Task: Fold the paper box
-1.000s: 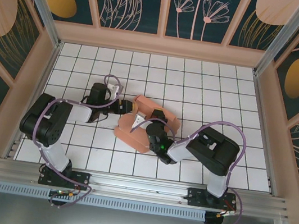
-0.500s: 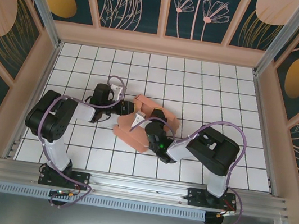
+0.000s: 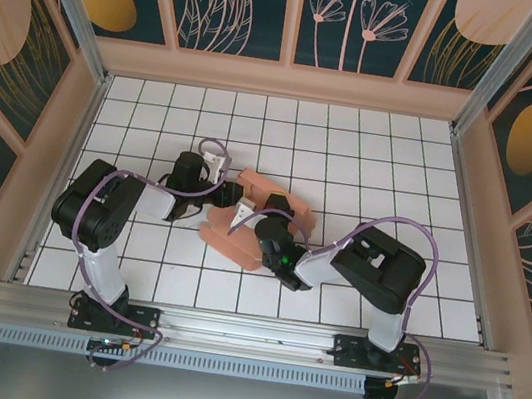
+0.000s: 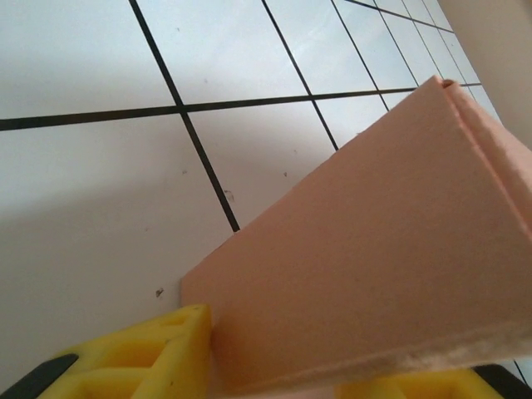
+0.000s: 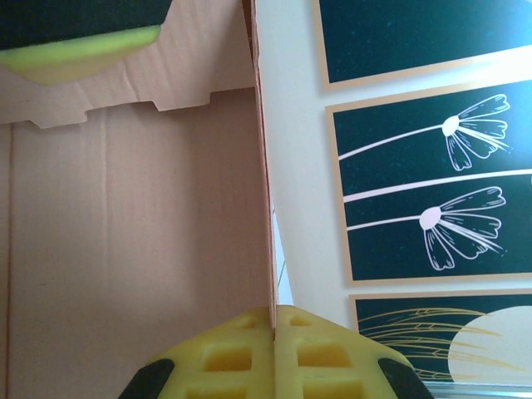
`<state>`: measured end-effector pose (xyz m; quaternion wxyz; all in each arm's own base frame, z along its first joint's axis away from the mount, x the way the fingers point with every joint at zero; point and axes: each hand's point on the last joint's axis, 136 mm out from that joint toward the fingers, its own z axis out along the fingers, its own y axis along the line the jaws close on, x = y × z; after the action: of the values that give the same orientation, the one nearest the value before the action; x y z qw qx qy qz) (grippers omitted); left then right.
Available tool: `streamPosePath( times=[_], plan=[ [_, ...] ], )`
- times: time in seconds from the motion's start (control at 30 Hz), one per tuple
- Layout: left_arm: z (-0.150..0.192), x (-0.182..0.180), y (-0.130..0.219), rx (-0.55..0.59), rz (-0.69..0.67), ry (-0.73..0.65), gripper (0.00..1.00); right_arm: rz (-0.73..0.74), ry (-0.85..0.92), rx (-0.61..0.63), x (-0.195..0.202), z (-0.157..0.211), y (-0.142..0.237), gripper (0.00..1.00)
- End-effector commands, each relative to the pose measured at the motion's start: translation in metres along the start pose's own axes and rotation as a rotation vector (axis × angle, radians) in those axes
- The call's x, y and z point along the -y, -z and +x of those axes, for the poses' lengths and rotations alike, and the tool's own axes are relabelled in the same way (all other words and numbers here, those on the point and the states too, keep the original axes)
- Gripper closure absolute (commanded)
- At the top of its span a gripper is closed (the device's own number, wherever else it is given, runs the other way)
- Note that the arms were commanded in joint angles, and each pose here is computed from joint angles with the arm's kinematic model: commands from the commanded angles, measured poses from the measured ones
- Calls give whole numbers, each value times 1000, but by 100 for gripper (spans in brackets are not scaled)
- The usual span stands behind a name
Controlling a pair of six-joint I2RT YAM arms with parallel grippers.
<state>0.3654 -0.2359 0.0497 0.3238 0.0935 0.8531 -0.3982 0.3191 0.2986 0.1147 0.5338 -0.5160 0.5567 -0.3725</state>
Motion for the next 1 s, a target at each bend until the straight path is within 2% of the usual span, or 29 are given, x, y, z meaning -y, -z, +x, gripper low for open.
streamPosePath(
  times=[0.0, 0.33, 0.63, 0.97],
  plan=[
    [-10, 5, 0, 54, 8, -47, 62, -20, -10, 32, -8, -13, 0, 100],
    [-8, 6, 0, 58, 5, -27, 66, 45, 76, 19, -13, -13, -2, 100],
    [-1, 5, 1, 76, -41, -91, 68, 42, 93, 3, -17, -16, -5, 100],
    [6, 0, -2, 62, -86, -131, 76, 32, 78, -7, -17, -19, -8, 100]
  ],
)
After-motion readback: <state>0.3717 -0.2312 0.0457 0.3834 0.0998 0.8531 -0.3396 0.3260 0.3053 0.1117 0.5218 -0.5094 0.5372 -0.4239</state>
